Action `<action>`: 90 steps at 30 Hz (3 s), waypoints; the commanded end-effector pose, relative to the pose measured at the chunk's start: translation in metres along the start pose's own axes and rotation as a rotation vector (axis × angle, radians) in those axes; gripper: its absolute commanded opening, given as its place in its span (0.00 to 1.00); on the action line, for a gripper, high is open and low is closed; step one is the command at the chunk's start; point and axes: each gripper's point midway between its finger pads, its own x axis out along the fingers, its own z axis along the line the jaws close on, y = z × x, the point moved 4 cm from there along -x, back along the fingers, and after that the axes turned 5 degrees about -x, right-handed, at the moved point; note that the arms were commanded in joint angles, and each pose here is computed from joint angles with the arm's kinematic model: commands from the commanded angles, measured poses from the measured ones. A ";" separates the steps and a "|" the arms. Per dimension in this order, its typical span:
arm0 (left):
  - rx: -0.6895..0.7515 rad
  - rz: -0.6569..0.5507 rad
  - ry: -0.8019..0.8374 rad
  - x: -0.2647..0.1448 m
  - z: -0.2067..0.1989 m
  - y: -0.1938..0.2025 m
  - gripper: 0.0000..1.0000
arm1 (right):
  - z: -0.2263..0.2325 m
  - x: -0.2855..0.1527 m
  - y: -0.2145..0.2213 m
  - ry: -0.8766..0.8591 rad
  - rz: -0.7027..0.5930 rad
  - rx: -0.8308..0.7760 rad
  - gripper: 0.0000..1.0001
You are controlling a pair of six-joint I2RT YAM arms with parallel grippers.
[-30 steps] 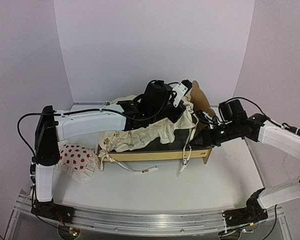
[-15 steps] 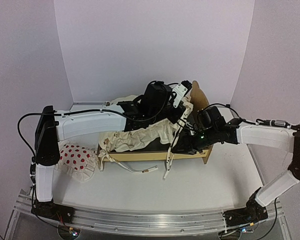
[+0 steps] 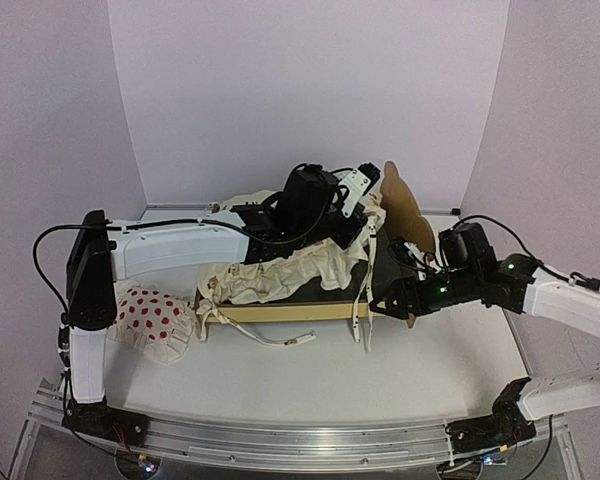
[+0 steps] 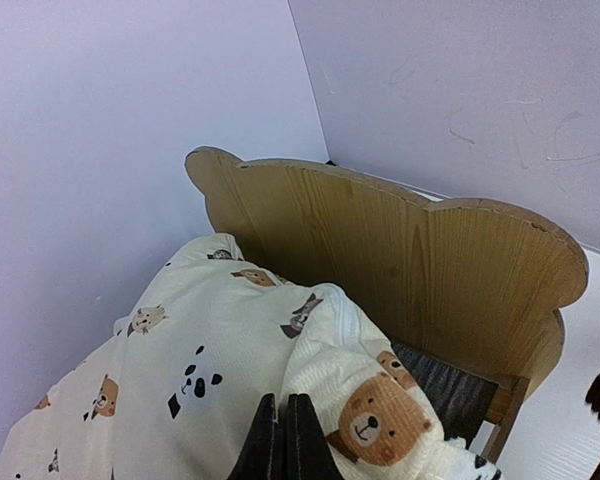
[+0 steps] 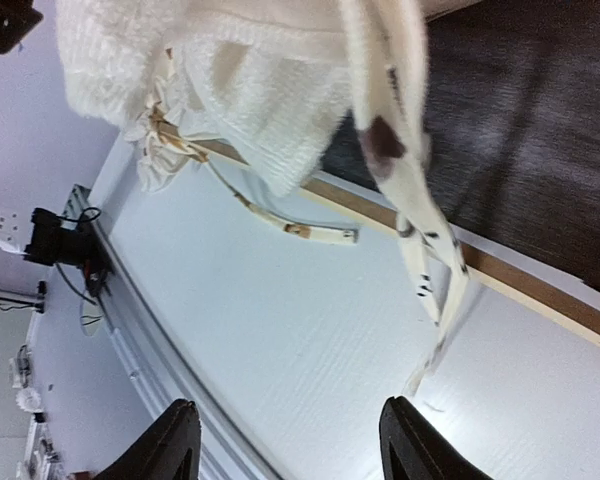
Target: Set up the pet bed
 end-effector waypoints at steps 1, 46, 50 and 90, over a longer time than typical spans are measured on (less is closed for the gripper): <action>-0.042 -0.117 0.022 -0.027 0.014 -0.045 0.00 | -0.033 -0.016 0.004 0.267 -0.065 -0.097 0.62; -0.042 -0.153 0.064 -0.049 0.017 -0.060 0.00 | -0.022 0.061 -0.028 0.013 -0.181 -0.509 0.34; -0.044 -0.153 0.066 -0.049 0.017 -0.060 0.00 | -0.019 0.066 -0.027 -0.033 -0.175 -0.493 0.37; -0.057 -0.134 0.076 -0.043 0.020 -0.055 0.00 | 0.038 0.036 -0.053 -0.409 -0.414 -0.380 0.42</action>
